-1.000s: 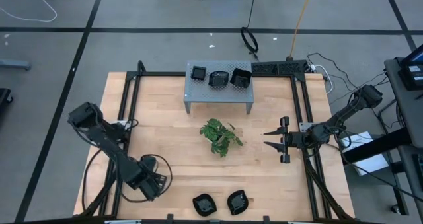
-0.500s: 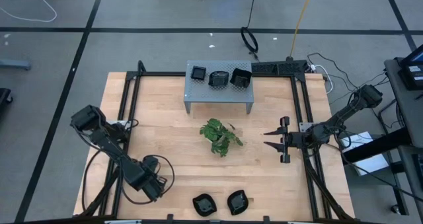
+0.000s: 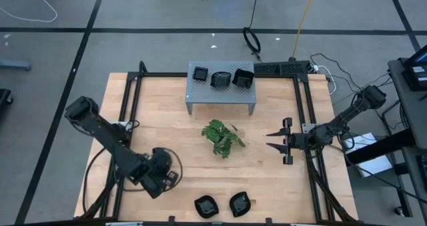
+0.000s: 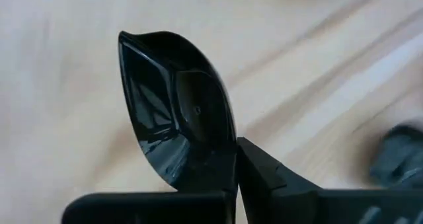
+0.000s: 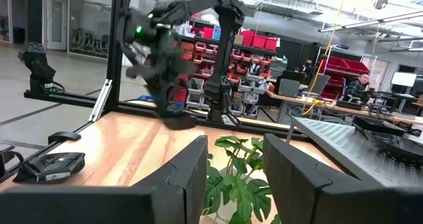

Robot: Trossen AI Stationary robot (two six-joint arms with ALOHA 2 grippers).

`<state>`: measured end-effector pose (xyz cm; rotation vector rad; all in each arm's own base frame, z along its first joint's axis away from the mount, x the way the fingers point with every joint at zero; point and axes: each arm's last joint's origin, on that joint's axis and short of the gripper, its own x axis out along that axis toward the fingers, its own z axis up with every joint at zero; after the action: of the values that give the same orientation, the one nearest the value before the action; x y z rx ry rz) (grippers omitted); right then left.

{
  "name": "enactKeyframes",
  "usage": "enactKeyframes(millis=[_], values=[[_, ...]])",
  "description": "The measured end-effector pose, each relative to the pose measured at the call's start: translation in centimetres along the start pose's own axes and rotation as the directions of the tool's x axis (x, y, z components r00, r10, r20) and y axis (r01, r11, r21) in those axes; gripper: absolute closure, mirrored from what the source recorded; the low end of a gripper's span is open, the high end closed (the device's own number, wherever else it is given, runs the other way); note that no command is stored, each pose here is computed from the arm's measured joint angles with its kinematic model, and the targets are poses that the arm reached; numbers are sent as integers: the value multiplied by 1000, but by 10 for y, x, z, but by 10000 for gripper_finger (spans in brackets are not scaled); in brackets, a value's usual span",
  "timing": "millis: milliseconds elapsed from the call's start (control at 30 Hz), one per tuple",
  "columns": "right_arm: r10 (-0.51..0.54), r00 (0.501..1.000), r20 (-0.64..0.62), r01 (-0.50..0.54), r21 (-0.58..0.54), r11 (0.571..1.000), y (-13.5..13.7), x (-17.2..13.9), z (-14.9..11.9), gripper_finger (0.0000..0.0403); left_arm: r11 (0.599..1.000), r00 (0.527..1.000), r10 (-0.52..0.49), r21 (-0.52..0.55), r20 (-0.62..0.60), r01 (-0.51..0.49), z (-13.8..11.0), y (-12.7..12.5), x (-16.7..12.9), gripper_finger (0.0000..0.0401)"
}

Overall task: Pick & Place Mini shaped plates
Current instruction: Stack the leaf-shaped black bowl on top of the other leaf-shaped black bowls on the shelf

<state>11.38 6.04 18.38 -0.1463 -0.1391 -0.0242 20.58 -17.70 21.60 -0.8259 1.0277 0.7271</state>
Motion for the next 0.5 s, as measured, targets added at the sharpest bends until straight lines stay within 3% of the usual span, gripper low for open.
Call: enactKeyframes(millis=[133,300,500], values=[[0,1000,0,0,0,1000,0,0,0,268,985,981,-77,166,179,48,33,-10,-18,397],[1,1000,0,-1,0,1000,0,0,0,268,894,914,-98,438,394,-93,80,-25,-36,392],[0,1000,0,0,0,1000,0,0,0,268,842,836,-39,468,547,-267,159,-32,-50,397]])
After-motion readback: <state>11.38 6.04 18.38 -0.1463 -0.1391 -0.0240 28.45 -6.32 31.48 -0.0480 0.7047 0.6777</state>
